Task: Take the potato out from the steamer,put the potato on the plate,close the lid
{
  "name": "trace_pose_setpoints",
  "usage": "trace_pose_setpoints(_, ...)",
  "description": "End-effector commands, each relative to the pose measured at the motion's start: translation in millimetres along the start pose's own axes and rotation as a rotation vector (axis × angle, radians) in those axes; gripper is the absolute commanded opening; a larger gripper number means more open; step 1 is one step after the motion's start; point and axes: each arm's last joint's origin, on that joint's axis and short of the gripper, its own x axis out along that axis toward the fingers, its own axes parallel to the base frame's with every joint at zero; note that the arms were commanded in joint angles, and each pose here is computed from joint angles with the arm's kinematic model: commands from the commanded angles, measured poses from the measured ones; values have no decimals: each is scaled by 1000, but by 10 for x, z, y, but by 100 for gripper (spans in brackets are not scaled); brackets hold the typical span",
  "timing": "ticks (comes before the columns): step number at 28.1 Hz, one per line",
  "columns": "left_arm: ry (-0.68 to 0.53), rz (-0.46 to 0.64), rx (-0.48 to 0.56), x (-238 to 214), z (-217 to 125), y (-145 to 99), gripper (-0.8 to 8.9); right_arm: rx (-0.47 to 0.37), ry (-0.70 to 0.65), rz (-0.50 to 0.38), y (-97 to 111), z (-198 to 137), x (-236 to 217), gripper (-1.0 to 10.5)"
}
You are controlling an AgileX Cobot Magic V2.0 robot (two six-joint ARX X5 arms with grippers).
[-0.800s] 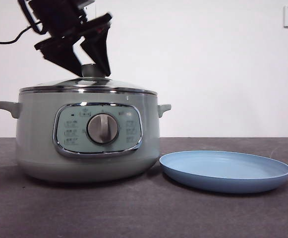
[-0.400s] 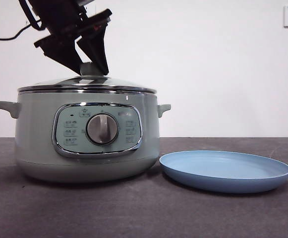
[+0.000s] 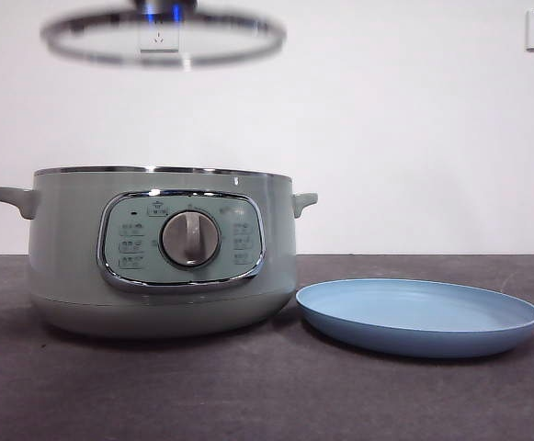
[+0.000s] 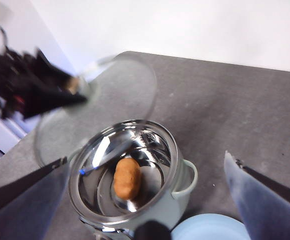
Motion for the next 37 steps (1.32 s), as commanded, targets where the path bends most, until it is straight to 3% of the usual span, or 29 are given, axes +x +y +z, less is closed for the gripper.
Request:
trace_pose_setpoints(1,-140,26,29,-440,209,32,-8,1,-12,30,43,41,67,657)
trace_pose_setpoints(10,-316,145,25,-1487,181,126,-8,-15,112,149,251,200,586,657)
trace_pose_setpoints(18,-437,340,-9,-2286,-86,81,-8,-116,279,100,484,213,1394,657)
trace_pose_setpoints(23,-386,471,-23,-2465,-238,40,-8,-156,347,116,625,97,1899,657)
trace_pose_setpoints(27,-333,459,-28,-2537,-353,-10,-8,-230,431,60,712,-146,2383,657)
trace_pose_setpoints(32,-309,447,-33,-2537,-385,-19,-8,-242,555,59,706,-572,2938,656)
trace_pose_setpoints(37,-316,414,-31,-2534,-381,-28,-8,-238,625,62,684,-831,3195,615)
